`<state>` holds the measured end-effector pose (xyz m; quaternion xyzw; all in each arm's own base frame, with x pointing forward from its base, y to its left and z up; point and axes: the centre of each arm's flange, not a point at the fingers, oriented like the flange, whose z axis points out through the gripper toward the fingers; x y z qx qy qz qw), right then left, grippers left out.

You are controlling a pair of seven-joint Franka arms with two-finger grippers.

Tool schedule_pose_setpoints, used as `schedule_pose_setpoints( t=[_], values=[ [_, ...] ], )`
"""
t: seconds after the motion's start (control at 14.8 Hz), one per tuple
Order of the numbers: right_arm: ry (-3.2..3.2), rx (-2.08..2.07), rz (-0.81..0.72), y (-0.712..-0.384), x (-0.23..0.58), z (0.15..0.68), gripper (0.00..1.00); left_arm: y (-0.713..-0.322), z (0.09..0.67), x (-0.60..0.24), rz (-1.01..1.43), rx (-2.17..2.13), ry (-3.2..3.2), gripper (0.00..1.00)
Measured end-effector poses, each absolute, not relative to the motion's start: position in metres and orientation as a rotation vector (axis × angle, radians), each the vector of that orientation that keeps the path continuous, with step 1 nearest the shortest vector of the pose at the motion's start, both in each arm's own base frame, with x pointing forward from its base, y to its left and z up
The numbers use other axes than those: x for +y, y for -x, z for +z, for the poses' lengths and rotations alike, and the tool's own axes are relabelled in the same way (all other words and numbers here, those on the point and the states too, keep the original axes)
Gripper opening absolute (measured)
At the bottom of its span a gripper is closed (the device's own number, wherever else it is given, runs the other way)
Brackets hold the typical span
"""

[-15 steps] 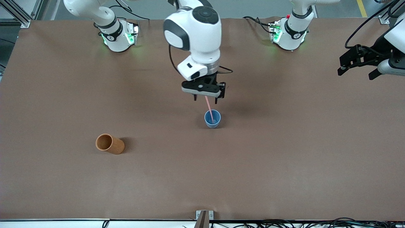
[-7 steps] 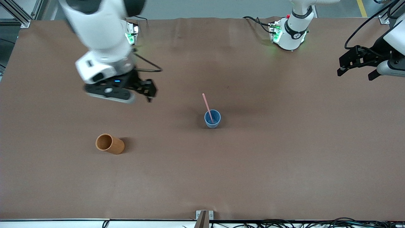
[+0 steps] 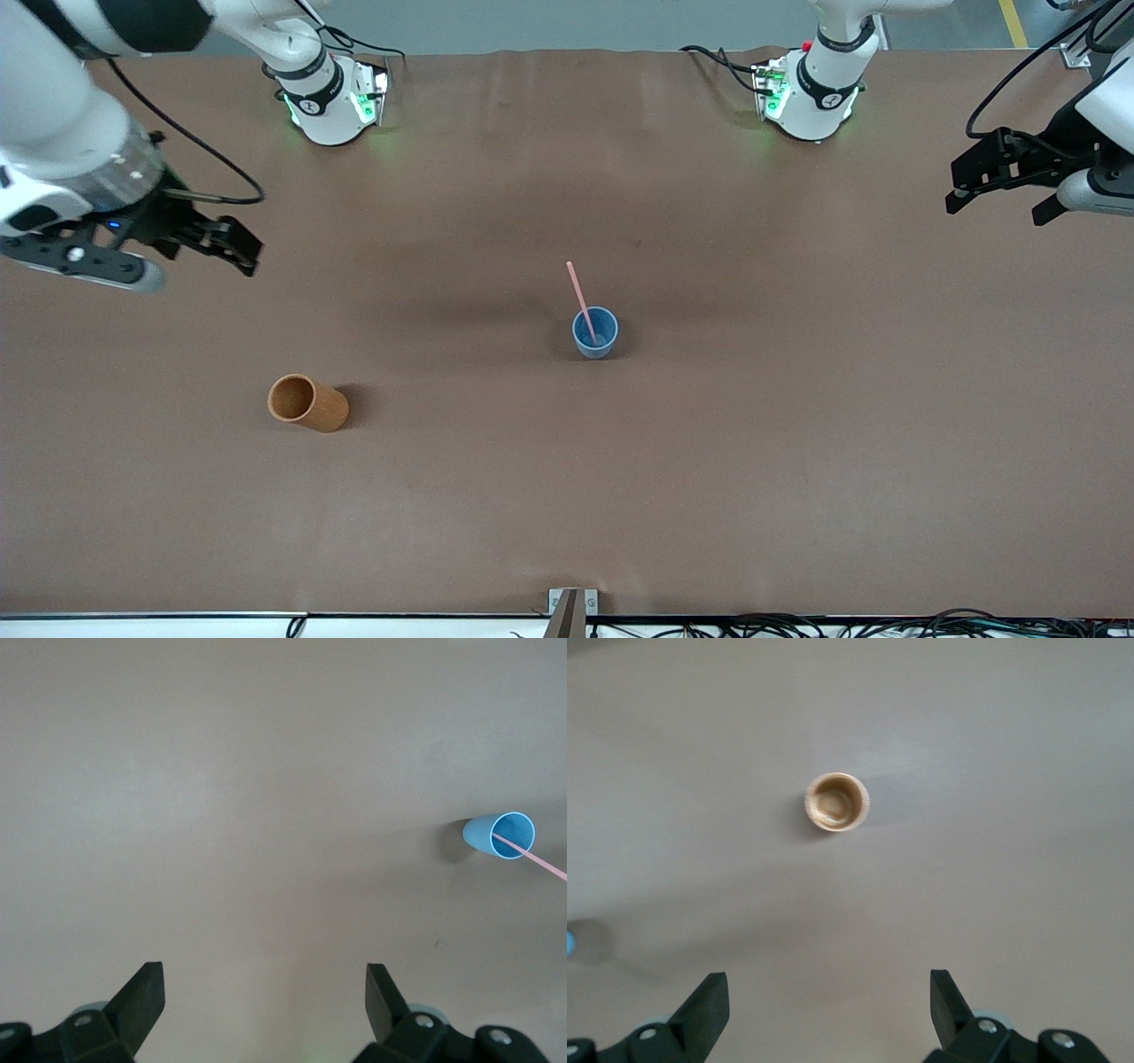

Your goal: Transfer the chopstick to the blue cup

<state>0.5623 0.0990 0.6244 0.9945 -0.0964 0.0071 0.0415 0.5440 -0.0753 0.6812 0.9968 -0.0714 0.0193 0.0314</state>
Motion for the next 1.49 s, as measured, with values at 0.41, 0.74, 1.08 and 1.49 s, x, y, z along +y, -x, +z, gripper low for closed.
schedule_pose_setpoints(
  t=[0.41, 0.74, 1.08, 1.49],
  values=[
    [-3.083, -0.243, 0.025, -0.541, 0.017, 0.642, 1.00, -0.544, 0.681, -0.076, 0.059, -0.222, -3.070, 1.00],
    [-3.091, -0.088, 0.109, -0.537, 0.005, 0.671, 1.00, -0.543, 0.681, -0.085, 0.058, -0.247, -3.068, 1.00],
    [-3.095, -0.007, 0.014, -0.526, 0.000, 0.678, 1.00, -0.547, 0.675, -0.082, 0.041, -0.238, -3.069, 1.00],
    [-3.098, 0.024, -0.023, -0.526, 0.001, 0.674, 1.00, -0.548, 0.674, -0.081, 0.039, -0.235, -3.069, 1.00]
  ],
)
